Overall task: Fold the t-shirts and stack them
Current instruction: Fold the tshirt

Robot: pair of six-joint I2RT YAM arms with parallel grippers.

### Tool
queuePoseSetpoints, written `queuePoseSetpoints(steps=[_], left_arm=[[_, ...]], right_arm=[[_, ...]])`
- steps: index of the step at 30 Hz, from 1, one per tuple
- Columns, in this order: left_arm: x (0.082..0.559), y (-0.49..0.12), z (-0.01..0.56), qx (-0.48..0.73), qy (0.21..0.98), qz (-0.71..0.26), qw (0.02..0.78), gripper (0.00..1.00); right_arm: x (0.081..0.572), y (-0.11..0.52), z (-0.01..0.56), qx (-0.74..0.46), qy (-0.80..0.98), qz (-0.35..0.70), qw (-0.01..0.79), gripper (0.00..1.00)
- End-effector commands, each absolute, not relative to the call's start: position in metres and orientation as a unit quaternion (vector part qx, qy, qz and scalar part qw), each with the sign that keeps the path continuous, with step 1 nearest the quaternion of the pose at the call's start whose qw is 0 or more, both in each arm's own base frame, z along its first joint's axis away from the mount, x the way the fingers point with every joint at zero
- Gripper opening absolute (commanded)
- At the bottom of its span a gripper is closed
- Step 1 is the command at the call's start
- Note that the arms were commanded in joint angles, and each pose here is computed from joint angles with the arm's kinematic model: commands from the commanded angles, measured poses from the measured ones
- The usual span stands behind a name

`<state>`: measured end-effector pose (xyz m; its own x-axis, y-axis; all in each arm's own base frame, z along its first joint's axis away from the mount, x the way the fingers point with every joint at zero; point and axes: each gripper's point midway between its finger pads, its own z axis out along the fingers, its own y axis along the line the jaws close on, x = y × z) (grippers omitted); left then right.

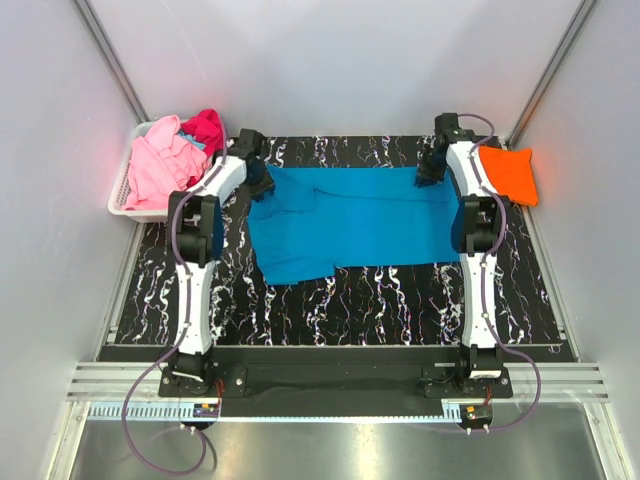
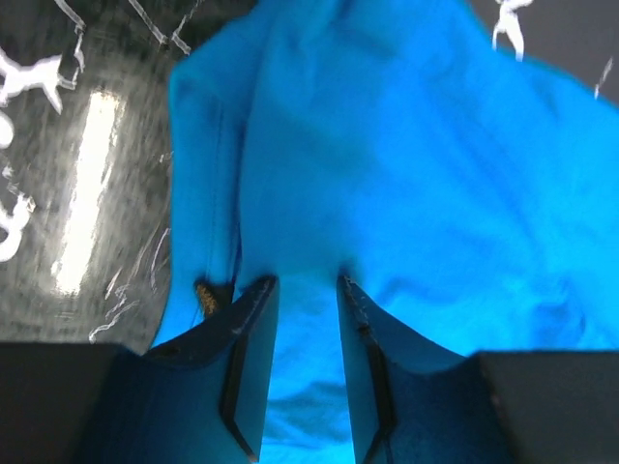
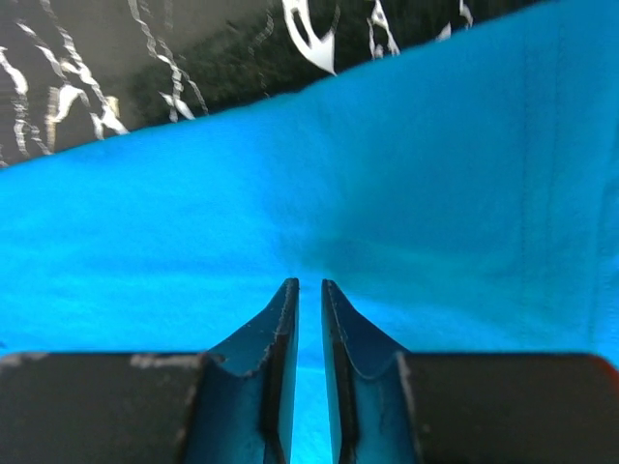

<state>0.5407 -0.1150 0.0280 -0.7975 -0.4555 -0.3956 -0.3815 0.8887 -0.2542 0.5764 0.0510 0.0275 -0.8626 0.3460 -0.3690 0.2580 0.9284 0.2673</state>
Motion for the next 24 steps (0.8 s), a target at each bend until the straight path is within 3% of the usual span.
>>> queuePoseSetpoints(steps=[1,2,3,5,6,9,14,16,17,18,20,24], left_arm=[[0.570,-0.118,0.114,-0.187,0.902,-0.135,0.365,0.38],[0.557,-0.115,0.103,-0.185,0.905,-0.130,0.360,0.38],[0.563,-0.115,0.147,-0.180,0.878,-0.149,0.417,0.38],[0.544,-0.109,0.146,-0.183,0.874,-0.146,0.426,0.35],[0.539,-0.107,0.182,-0.182,0.853,-0.158,0.463,0.34],[0.510,-0.099,0.196,-0.195,0.857,-0.150,0.453,0.33],[0.440,-0.093,0.166,-0.234,0.887,-0.133,0.376,0.34],[0.401,-0.094,0.147,-0.249,0.895,-0.128,0.346,0.35],[0.389,-0.095,0.143,-0.252,0.896,-0.129,0.342,0.35],[0.377,-0.101,0.137,-0.251,0.899,-0.129,0.334,0.36],[0.348,-0.105,0.121,-0.256,0.903,-0.134,0.318,0.37],[0.318,-0.124,0.099,-0.252,0.899,-0.172,0.315,0.38]], right_arm=[[0.590,0.045,0.080,0.129,0.949,0.105,0.268,0.23],[0.591,0.045,0.087,0.126,0.947,0.104,0.275,0.24],[0.591,0.043,0.103,0.122,0.944,0.105,0.289,0.27],[0.591,0.038,0.128,0.125,0.937,0.094,0.313,0.36],[0.589,0.036,0.132,0.127,0.936,0.088,0.316,0.47],[0.580,0.029,0.156,0.142,0.930,0.073,0.332,0.55],[0.542,0.035,0.188,0.157,0.926,0.093,0.331,0.57],[0.513,0.041,0.163,0.162,0.936,0.106,0.294,0.57],[0.506,0.044,0.192,0.165,0.921,0.122,0.332,0.57],[0.480,0.047,0.162,0.170,0.931,0.126,0.296,0.58],[0.459,0.057,0.181,0.173,0.918,0.159,0.320,0.58],[0.401,0.077,0.152,0.164,0.926,0.178,0.289,0.59]])
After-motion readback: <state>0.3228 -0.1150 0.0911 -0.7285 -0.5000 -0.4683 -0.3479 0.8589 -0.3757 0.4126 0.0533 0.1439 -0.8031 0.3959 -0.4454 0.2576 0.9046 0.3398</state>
